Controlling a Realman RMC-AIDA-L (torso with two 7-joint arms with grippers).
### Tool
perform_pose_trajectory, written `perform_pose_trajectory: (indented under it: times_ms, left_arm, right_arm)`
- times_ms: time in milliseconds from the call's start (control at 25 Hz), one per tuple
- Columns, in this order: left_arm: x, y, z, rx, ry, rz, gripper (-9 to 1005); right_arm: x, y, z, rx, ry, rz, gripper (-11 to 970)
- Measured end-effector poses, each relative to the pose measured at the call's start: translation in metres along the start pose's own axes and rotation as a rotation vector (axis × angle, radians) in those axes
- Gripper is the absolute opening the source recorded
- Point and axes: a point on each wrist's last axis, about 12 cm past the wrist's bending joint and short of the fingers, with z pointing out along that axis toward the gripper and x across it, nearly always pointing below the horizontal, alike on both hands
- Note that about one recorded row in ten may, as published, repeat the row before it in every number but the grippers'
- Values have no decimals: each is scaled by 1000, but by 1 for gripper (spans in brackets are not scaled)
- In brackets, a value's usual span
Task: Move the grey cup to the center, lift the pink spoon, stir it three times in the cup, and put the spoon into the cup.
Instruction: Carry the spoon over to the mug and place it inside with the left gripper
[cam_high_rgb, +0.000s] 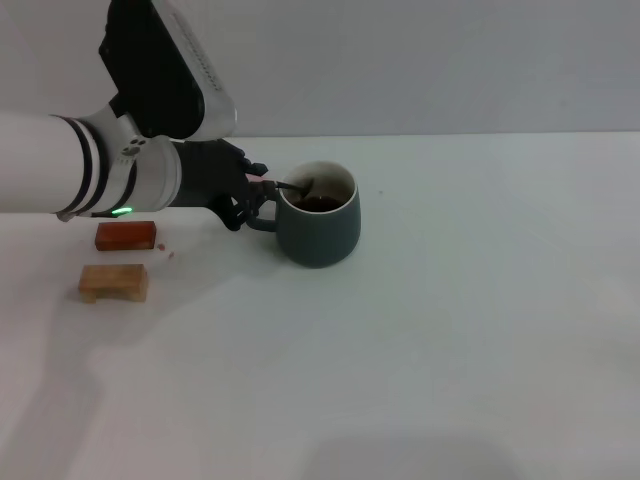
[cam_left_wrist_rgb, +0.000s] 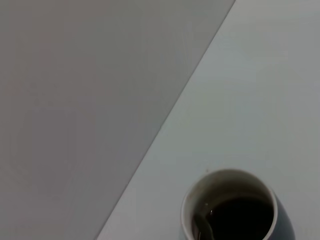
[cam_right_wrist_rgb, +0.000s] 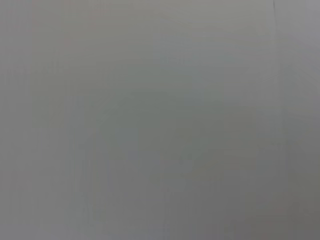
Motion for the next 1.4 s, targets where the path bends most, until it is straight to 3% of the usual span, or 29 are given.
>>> perform_pose_trajectory:
  times_ms: [520, 1000, 1400]
  left_arm:
    - [-19, -21, 6, 55, -35, 69, 188]
    - [6, -8, -8, -5, -4, 9, 199]
    - [-13, -11, 3, 10, -36, 53, 208]
  right_arm:
    - [0, -1, -2, 2, 3, -2, -1]
    - [0, 3, 0, -5, -3, 8, 0]
    - [0, 5, 0, -13, -3, 14, -2]
